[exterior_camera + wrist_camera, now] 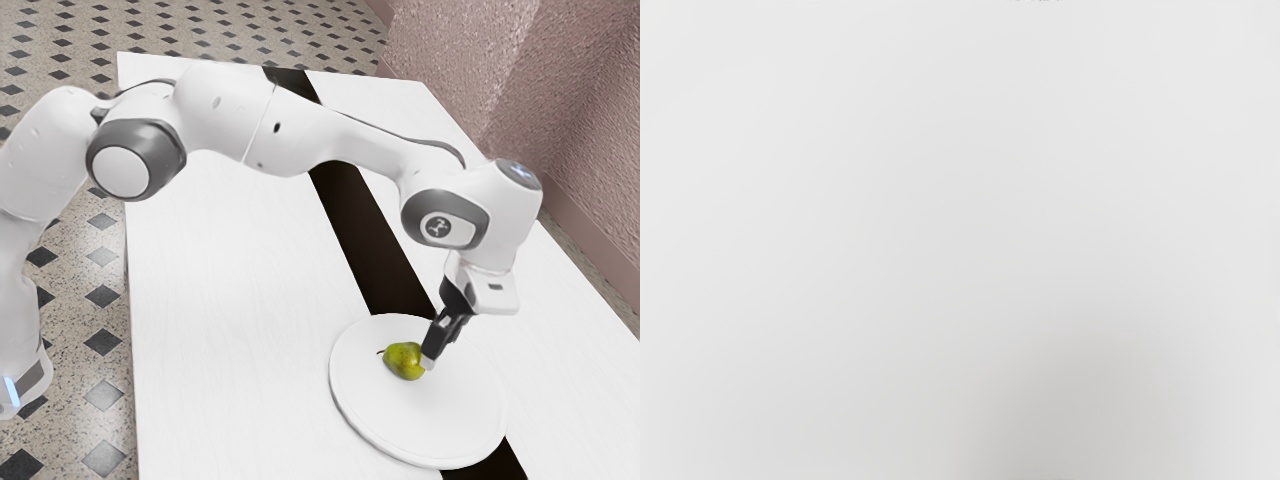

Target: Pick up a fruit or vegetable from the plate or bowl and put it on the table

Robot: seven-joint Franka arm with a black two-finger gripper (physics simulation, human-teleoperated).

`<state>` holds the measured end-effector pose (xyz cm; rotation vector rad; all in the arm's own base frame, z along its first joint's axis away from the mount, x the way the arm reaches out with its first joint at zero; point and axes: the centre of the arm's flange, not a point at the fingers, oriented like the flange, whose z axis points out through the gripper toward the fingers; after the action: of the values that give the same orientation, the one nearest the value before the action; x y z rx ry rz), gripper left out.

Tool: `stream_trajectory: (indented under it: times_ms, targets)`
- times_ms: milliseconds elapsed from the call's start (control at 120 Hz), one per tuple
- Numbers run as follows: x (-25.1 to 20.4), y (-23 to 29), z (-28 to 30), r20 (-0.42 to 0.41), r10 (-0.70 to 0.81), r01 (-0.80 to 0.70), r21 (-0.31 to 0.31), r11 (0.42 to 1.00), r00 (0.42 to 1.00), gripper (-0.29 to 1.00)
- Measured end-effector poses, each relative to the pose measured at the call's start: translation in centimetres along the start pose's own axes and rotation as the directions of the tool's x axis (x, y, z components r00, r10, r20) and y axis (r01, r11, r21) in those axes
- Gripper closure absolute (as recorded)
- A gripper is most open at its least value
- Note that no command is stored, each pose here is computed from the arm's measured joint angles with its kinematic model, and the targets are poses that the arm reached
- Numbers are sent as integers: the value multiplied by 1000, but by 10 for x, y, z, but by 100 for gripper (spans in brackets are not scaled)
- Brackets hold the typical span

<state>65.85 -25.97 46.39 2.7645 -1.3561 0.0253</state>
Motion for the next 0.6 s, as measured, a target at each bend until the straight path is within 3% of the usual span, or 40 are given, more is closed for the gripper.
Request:
stream_trajectory:
  times_ms: [200,600]
  targets:
    - [4,6,6,7,64,-64,-4,998,998,0]
    - [-35,5,17,70,116,-114,-37,993,991,0]
